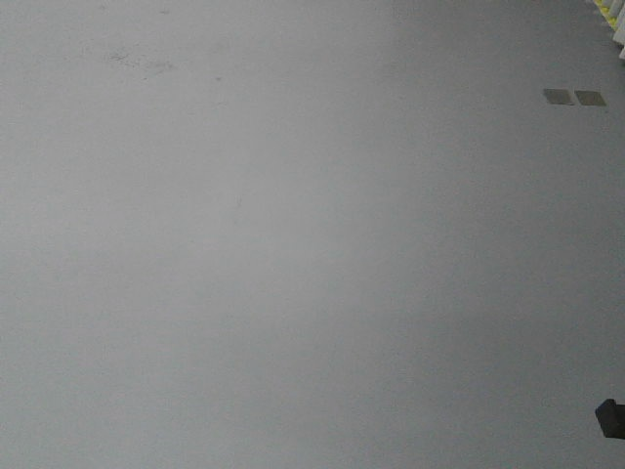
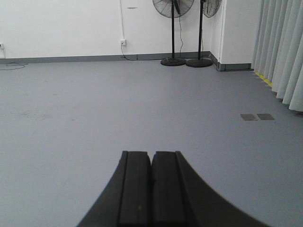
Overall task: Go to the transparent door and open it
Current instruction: 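Drive the base forward across the grey floor with both arms stowed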
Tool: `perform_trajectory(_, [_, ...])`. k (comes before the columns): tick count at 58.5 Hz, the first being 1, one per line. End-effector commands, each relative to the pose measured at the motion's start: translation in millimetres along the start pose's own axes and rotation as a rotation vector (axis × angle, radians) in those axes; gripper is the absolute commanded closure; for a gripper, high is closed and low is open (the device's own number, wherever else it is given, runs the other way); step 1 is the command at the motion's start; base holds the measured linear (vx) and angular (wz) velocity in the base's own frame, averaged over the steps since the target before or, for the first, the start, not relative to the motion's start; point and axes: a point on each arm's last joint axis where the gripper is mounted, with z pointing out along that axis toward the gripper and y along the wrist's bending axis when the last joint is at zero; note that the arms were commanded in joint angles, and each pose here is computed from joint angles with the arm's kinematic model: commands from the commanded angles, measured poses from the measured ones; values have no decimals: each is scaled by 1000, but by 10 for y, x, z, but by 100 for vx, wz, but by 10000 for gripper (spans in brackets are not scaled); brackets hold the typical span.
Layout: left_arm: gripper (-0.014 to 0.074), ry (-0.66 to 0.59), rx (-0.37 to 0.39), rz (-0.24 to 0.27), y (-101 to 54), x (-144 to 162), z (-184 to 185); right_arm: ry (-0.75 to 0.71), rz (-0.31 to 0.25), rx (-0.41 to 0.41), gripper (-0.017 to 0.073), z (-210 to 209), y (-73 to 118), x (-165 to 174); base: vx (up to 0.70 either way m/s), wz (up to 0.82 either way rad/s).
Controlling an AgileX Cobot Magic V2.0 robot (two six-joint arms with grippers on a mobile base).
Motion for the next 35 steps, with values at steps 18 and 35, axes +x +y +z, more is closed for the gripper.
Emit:
perform_trajectory(18, [600, -84, 10, -13, -8, -35, -6, -92, -2, 19, 565, -12, -16, -68, 0, 0])
perform_trajectory(35, [600, -84, 10, -13, -8, -35, -6, -92, -2, 19, 565, -12, -16, -68, 0, 0])
